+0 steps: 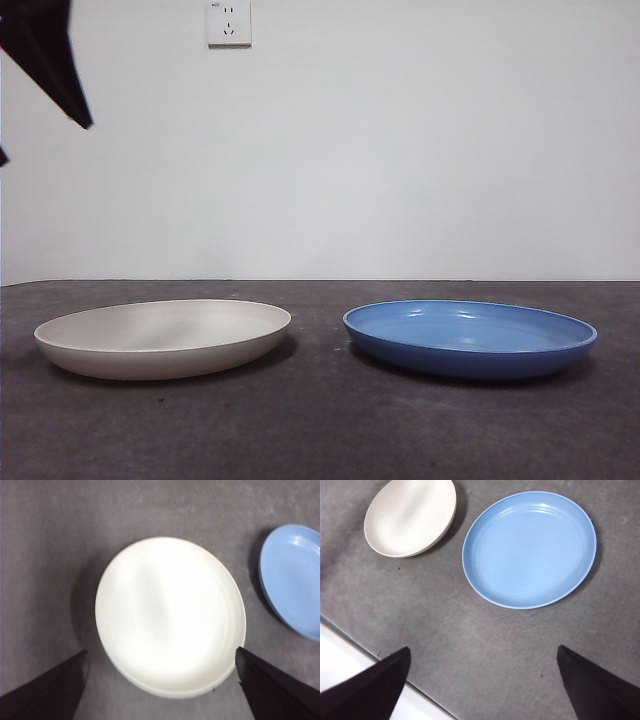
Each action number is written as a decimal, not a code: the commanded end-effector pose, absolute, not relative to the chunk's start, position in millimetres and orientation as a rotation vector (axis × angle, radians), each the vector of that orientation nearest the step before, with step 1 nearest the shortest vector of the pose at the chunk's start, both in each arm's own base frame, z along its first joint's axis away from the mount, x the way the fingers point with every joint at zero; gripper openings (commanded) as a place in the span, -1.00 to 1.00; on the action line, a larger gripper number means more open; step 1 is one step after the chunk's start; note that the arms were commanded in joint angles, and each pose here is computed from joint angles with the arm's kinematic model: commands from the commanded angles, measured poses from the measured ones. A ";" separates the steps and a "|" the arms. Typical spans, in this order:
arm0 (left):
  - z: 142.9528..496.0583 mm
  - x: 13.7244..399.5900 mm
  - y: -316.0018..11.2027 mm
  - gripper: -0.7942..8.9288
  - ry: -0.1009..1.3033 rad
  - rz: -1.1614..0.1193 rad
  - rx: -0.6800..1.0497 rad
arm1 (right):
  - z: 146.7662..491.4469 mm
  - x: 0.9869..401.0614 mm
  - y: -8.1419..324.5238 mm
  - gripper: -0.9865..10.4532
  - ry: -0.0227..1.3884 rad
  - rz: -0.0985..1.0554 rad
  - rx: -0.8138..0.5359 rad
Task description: Pick up the white plate, put it on the blue plate, put it on desk
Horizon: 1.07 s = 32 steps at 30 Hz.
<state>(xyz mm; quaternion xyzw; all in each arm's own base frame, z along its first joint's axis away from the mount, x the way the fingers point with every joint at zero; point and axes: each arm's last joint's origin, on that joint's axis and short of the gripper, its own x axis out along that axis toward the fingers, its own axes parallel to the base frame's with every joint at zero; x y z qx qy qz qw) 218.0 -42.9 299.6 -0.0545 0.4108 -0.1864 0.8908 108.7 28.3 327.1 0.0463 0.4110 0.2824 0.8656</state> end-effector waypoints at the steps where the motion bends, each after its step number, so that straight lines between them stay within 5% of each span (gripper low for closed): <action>1: 301.2 235.6 -45.8 0.11 0.839 -0.384 -0.107 | 332.2 109.5 28.9 -0.01 0.837 0.600 0.087; 18: 223.7 307.2 -48.6 0.11 1.012 -0.336 -0.091 | 332.2 109.5 28.9 -0.01 0.836 0.600 0.087; 32: 179.2 327.5 -47.7 0.11 1.112 -0.318 -0.103 | 332.2 109.5 28.9 -0.01 0.837 0.600 0.087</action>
